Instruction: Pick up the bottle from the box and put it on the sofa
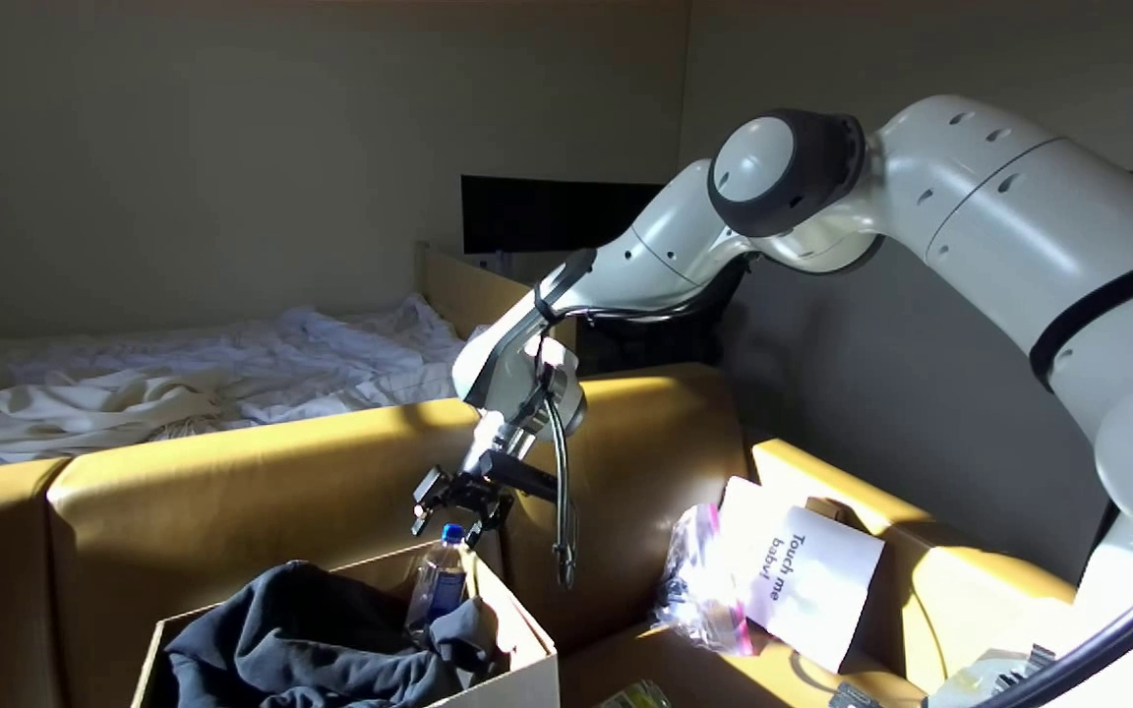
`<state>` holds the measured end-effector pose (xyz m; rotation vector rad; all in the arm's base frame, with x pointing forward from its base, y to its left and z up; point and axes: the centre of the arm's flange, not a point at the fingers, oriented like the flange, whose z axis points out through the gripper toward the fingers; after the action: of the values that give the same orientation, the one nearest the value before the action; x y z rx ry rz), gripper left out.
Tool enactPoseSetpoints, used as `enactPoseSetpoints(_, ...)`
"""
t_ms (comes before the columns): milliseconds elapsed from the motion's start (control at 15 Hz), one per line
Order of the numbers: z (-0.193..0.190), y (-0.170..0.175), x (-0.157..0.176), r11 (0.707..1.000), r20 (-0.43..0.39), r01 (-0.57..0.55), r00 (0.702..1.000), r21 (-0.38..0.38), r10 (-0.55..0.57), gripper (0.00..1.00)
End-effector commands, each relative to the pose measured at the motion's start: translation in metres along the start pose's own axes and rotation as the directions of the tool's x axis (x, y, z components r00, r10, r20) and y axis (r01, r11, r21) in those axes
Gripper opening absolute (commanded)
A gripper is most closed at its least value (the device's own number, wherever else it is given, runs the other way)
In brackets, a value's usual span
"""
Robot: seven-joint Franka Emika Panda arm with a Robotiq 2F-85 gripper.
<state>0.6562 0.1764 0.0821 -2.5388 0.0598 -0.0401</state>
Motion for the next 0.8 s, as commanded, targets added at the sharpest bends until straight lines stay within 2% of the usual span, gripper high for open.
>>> enactPoseSetpoints(0,0.01,-0.029,0.011,0.999,0.077,0.029,0.997,-0.037,-0.026,1.0)
enactPoseSetpoints(333,0.012,-0.036,0.021,0.991,0.127,0.065,0.991,-0.119,-0.05,1.0)
enactPoseSetpoints(733,0.013,-0.037,0.03,0.973,0.15,0.11,0.985,-0.201,-0.08,1.0)
